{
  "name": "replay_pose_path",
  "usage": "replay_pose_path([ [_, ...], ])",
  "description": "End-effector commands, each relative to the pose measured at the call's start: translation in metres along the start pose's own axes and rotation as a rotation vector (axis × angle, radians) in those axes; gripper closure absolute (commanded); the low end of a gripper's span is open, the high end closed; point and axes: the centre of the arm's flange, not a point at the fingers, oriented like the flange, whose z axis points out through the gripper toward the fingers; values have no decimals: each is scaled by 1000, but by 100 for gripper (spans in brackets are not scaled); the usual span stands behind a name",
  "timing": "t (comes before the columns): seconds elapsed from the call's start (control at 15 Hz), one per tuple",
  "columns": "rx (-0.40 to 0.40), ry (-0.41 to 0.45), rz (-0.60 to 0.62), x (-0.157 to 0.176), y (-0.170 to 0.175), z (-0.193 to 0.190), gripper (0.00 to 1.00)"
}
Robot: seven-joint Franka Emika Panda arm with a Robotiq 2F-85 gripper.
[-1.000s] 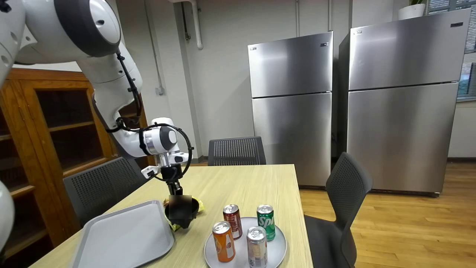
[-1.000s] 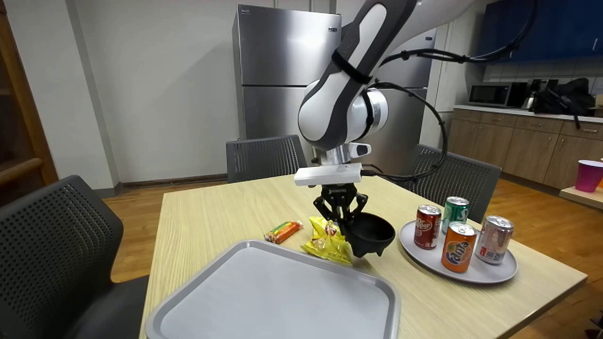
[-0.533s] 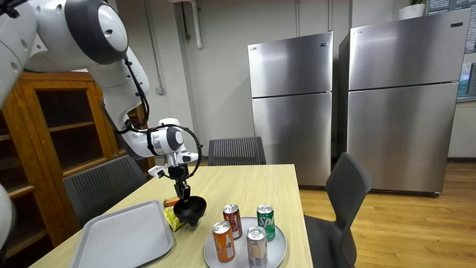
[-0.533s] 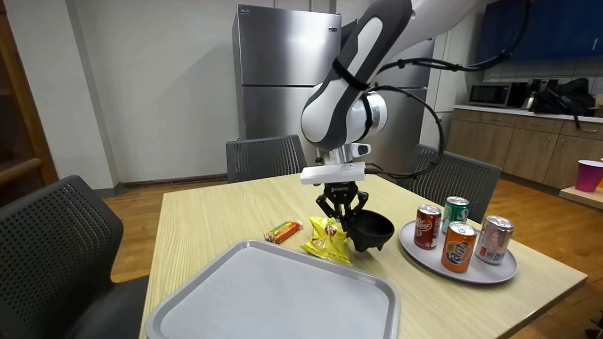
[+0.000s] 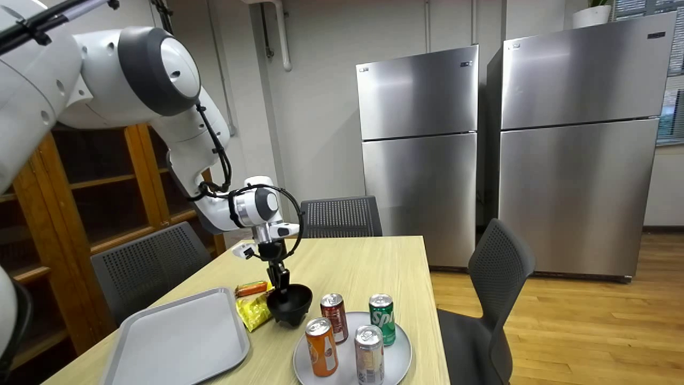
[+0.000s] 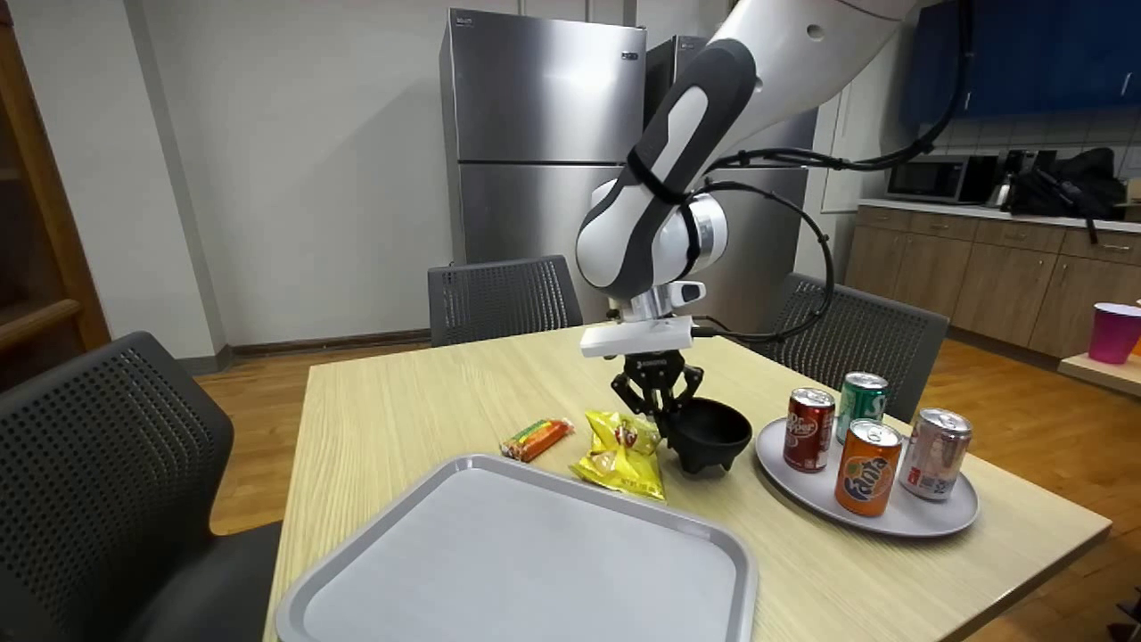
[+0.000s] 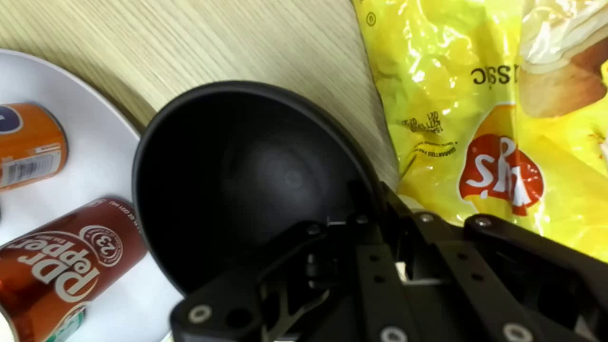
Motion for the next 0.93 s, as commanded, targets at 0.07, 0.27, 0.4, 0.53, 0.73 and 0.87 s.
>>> replay_pose_path([
  [0.07, -25, -29, 7, 31, -9, 6, 98],
  [0.27, -28, -32, 6, 35, -9, 6, 88],
  [0.4, -27, -31, 9, 35, -8, 4, 64],
  [0.53, -17, -29, 9, 32, -7, -1, 53],
  [0.73, -6, -28, -3, 23, -2, -8, 32],
  [0.87, -3, -19, -15, 15, 2, -14, 17],
])
